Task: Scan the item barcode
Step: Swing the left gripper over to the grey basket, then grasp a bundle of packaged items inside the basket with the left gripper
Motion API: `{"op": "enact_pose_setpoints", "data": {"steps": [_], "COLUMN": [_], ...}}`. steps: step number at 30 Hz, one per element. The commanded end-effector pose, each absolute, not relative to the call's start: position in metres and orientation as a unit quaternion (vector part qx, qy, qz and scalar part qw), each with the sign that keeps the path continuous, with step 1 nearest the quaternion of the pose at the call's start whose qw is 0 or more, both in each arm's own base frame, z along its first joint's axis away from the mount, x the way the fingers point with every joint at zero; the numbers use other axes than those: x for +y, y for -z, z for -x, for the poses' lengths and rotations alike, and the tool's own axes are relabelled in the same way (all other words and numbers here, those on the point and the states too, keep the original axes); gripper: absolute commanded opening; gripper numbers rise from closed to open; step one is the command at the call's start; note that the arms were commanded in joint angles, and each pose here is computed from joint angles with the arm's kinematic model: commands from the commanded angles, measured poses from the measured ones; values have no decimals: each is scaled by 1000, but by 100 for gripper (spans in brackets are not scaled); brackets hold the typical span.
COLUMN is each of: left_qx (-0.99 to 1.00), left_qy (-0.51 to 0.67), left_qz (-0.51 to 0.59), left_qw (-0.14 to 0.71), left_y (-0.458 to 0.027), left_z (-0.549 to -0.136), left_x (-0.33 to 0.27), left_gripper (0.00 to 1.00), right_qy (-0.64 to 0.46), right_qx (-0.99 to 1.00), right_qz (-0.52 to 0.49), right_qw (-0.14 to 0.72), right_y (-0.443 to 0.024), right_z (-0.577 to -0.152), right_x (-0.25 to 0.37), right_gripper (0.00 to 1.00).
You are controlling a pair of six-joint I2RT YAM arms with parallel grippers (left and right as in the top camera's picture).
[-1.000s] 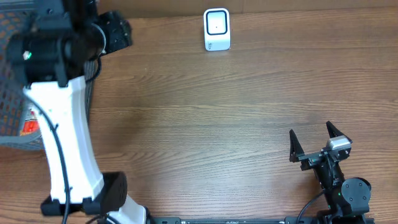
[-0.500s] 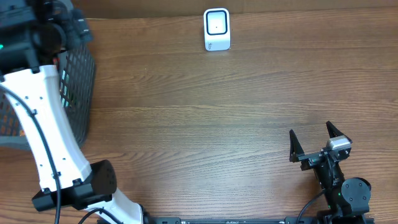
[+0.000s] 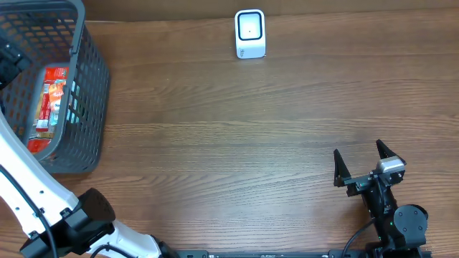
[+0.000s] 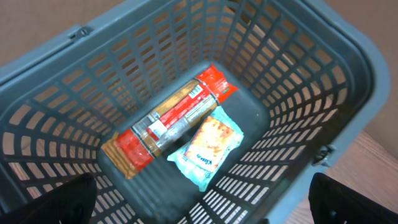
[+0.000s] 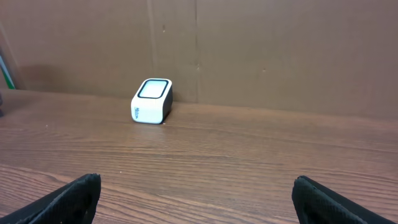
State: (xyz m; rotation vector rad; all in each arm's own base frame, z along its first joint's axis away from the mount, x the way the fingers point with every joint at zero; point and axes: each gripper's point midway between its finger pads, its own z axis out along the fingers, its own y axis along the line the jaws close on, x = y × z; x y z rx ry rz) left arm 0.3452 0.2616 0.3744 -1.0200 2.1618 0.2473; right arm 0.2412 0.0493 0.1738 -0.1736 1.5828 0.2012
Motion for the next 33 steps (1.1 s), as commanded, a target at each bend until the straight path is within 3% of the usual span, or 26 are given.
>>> {"op": "enact_pose_setpoints", "data": {"steps": [1,18,33], "left_qx": [856,933,957], "left_qy": [-85,-2,35], "left_qz": [383,287,272], "left_qw": [336,219,95], "left_y": [-348,-217,-112], "left_z": [-357,-410,-409], "left_x": [265,270,270], "left_gripper": [100,100,100], "right_qy": [-89,-89,-89], "right_qx": [708,708,708], "right_qz": [78,78,78], "right_qw": [696,696,696], "right_y": [-172,-172,-172], "right_z": [-241,-241,-241], "right_x": [49,49,49], "right_gripper": [100,100,100]}}
